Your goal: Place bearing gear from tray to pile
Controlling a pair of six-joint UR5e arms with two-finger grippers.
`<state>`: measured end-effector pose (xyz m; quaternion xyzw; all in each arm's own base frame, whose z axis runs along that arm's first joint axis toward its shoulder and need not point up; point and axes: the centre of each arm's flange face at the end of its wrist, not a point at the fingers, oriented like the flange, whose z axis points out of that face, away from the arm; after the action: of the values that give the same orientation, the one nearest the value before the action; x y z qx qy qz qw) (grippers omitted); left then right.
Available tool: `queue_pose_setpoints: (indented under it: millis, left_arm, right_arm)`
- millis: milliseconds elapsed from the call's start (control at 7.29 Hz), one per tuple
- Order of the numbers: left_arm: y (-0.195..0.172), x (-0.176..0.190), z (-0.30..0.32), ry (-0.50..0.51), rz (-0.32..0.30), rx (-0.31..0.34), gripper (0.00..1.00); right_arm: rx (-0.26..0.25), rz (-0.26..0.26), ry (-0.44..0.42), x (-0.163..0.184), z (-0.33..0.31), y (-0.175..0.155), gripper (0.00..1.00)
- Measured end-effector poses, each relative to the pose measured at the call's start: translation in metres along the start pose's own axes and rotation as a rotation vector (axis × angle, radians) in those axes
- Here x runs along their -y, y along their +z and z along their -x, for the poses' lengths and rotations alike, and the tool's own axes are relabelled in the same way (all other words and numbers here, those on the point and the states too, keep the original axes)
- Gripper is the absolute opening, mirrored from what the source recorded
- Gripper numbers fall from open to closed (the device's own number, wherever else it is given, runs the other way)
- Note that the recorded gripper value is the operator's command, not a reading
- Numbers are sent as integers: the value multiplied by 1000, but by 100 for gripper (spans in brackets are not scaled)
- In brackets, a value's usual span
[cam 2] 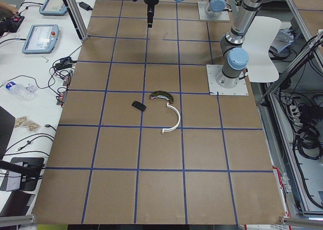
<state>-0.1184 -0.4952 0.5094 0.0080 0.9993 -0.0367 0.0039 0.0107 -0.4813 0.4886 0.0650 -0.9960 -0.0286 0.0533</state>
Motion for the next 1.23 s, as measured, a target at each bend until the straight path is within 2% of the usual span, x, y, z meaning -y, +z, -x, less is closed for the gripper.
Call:
queue_pose_setpoints:
  millis: [274, 411, 686, 960, 1234]
  left_arm:
    - [0, 0, 0, 0, 0, 0, 100]
    - [0, 0, 0, 0, 0, 0, 100]
    - [0, 0, 0, 0, 0, 0, 100]
    - [0, -1, 0, 1, 0, -1, 100]
    - [1, 0, 0, 0, 1, -2, 100]
  right_arm:
    - [3, -9, -132, 6, -89, 25, 100]
    - [11, -1, -169, 10, -142, 52, 100]
    - [37, 20, -200, 9, -245, 123, 100]
    - [75, 38, -282, -5, -321, 197, 100]
    - [83, 21, -345, -21, -374, 261, 100]
